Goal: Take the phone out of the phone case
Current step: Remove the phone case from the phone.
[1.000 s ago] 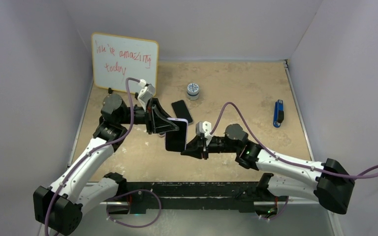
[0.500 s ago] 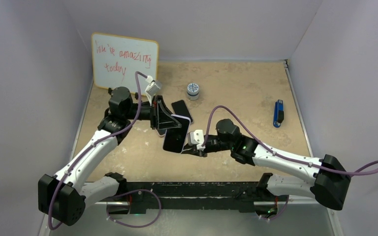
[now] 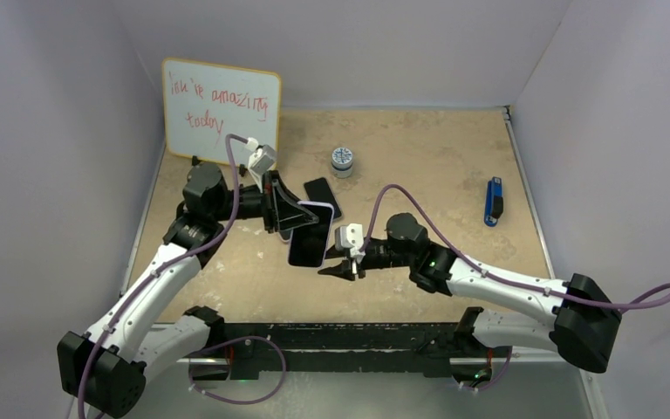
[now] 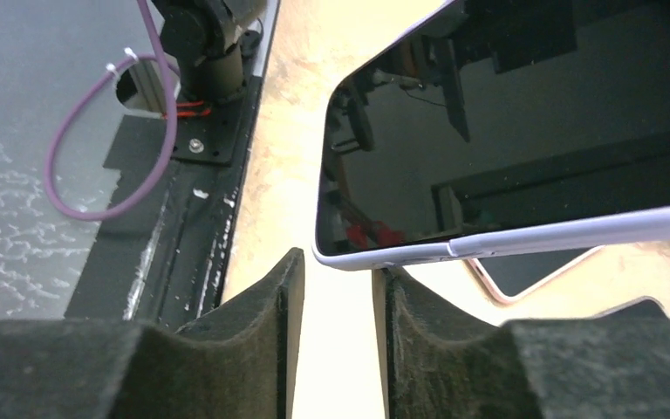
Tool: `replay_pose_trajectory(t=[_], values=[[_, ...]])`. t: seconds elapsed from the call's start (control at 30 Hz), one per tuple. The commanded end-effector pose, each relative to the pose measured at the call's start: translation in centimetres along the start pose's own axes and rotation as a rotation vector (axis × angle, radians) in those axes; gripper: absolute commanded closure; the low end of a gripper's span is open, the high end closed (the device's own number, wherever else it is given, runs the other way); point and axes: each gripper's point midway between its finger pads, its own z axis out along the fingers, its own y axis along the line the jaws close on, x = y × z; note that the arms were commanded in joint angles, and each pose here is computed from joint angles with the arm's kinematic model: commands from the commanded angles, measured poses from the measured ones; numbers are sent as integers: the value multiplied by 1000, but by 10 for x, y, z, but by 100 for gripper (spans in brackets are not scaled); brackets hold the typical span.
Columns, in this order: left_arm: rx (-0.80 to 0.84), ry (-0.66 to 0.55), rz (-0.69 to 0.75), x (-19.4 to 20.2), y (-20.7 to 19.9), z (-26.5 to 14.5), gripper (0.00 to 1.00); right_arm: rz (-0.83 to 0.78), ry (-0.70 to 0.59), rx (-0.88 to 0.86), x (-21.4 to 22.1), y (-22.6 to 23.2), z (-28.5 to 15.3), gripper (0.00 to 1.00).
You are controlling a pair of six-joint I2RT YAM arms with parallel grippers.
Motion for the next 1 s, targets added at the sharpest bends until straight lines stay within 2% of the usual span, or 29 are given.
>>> replay_pose_trajectory(t=[0.0,0.17,0.6,0.73,0.87,0.97], values=[[-29,-112,152,-24,-6,-5,100,64,-148,-63,-29,15,3,62],[-23,-155,199,-29,-17,-10,100,101,-192,-103,-38,21,5,62],[51,-257,184,-29,-39,-18,100,137,-228,-93,-48,14,11,75],[39,-241,150,-28,-36,-17,100,116,-222,-108,-47,15,12,87],[-5,-181,64,-25,-23,-12,100,16,-189,-136,-44,17,12,100],[-6,-160,31,-24,-20,-9,100,-28,-171,-120,-43,13,11,100]])
